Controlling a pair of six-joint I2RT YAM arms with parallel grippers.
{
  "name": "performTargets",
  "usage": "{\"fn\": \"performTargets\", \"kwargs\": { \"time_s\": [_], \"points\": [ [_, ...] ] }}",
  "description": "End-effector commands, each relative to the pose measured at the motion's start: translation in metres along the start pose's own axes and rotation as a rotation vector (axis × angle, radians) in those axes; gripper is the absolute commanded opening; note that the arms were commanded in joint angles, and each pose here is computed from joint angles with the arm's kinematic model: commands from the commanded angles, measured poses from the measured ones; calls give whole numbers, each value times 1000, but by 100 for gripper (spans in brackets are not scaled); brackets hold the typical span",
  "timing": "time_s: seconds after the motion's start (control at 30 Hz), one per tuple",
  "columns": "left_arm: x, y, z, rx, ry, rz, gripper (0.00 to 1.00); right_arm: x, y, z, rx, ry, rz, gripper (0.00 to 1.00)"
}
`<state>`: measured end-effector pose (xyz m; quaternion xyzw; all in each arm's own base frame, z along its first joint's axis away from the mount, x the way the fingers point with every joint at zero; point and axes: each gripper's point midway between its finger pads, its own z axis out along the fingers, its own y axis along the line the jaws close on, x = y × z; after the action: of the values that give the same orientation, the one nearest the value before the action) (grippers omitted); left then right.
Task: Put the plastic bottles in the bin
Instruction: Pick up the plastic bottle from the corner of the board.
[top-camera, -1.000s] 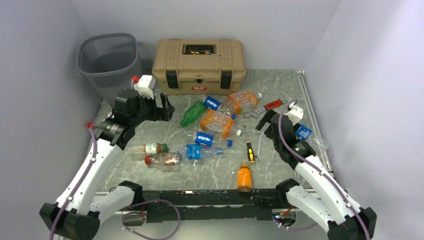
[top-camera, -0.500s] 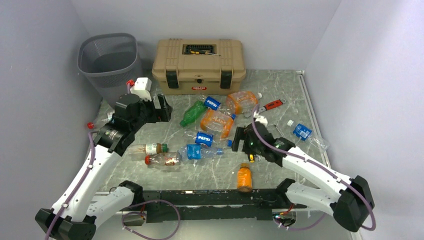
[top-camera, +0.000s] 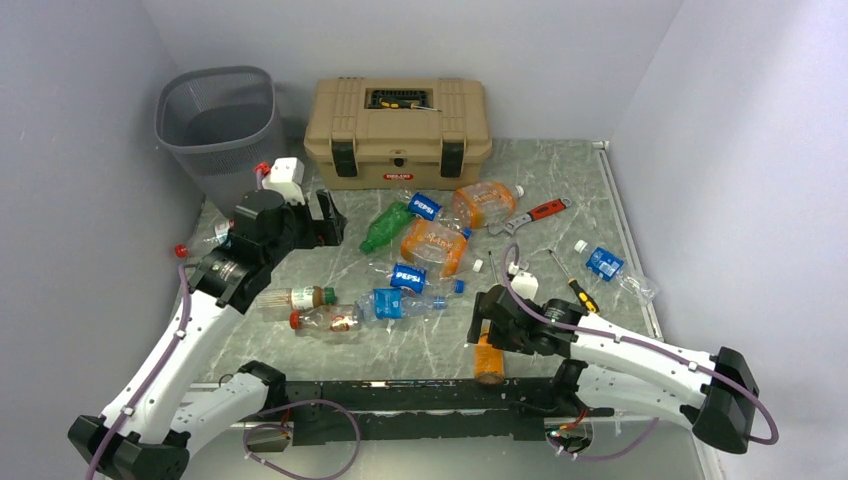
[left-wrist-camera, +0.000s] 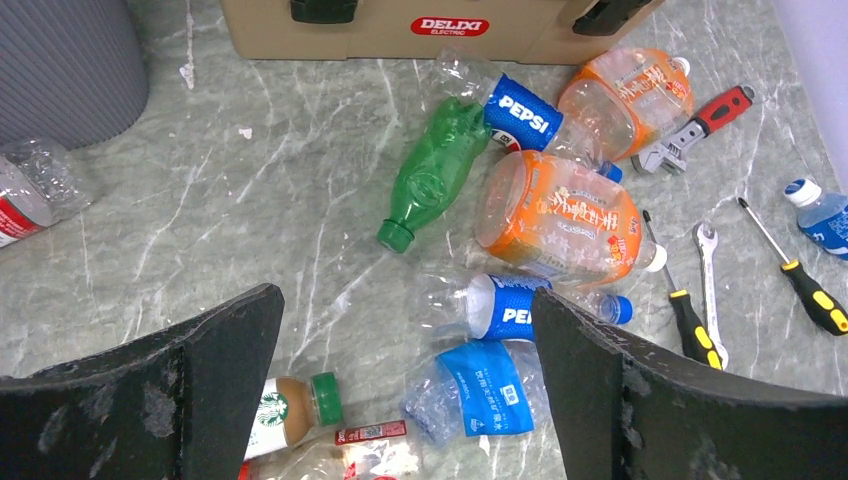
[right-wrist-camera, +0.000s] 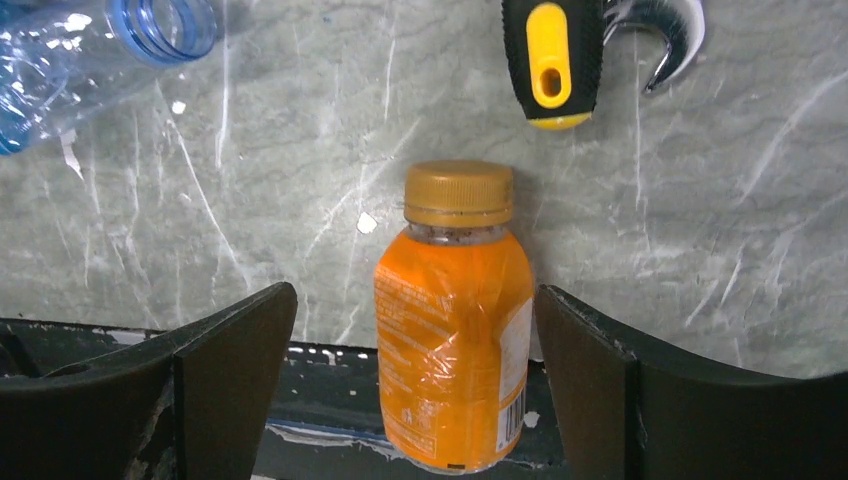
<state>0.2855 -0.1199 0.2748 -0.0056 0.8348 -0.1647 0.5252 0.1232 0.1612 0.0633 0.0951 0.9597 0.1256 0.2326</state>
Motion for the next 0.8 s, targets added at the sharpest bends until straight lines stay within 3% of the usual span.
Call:
{"fn": "performTargets", "kwargs": {
  "time_s": [0.0,0.23,0.6,0.77],
  "points": [
    [-11,-7,-2,12,-31,2,99,9,-13,-1,53,11,30,94],
    [-8,-10,0,19,-19,17,99,35,-21,10,78,84,0,92],
    [-4,-13,4,32,-4,30,99,51,-20,22,77,120,-61,81],
    [-4,-15,4,39,1,30,98,57,-19,24,76,130,-78,66]
  ]
}}
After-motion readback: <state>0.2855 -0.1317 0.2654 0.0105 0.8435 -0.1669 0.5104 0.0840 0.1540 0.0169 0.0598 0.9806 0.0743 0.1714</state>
